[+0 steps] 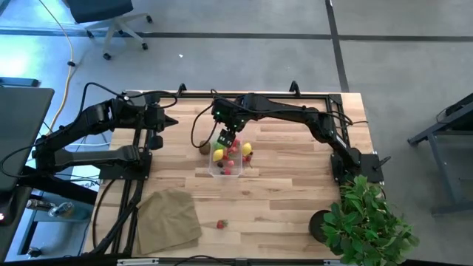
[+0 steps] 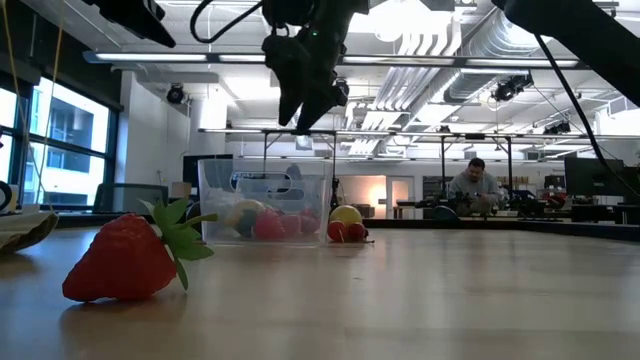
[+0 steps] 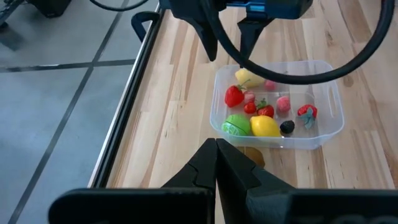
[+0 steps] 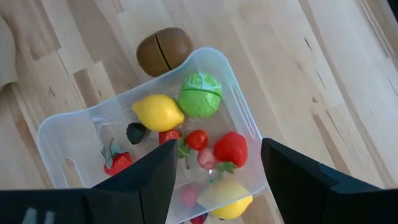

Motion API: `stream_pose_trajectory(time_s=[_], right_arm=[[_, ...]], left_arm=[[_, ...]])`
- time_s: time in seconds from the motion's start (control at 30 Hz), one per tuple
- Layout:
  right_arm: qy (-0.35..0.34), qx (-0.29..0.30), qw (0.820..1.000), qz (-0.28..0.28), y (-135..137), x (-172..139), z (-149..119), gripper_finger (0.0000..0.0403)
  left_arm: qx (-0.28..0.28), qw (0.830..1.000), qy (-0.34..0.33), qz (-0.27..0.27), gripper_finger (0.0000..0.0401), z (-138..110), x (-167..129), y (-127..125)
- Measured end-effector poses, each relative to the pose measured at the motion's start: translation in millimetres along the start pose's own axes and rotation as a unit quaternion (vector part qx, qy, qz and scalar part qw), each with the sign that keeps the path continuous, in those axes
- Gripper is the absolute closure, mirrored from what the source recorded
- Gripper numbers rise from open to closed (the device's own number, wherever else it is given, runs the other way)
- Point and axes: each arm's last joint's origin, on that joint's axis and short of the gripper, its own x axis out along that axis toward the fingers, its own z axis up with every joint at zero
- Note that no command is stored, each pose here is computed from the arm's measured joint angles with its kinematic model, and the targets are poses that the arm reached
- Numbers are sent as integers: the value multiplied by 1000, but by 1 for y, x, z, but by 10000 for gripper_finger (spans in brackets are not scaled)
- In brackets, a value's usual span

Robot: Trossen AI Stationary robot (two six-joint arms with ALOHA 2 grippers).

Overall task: Pick and placing Produce into tupperware
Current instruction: Put the lemon into the transparent bin

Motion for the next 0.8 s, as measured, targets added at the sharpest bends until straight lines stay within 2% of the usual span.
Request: stream_pose_trajectory(time_s=[0.1, 0.33, 0.5, 0.67, 0.73, 0.8], right_arm=[[3, -4, 1000, 2, 4, 0, -1, 179], [-3, -56, 998, 14, 29, 13, -11, 179], [-56, -48, 996, 42, 27, 14, -25, 179], [-102, 5, 994, 32, 15, -8, -58, 179], [-111, 53, 992, 21, 8, -19, -75, 179], [-109, 126, 986, 17, -1, -23, -92, 179]], left_arm=[[0, 1000, 0, 0, 400, 0, 0, 0], [0, 1000, 0, 0, 400, 0, 0, 0], [0, 1000, 0, 0, 400, 0, 0, 0], [0, 1000, 0, 0, 400, 0, 0, 0], [0, 1000, 0, 0, 400, 0, 0, 0], [0, 1000, 0, 0, 400, 0, 0, 0]])
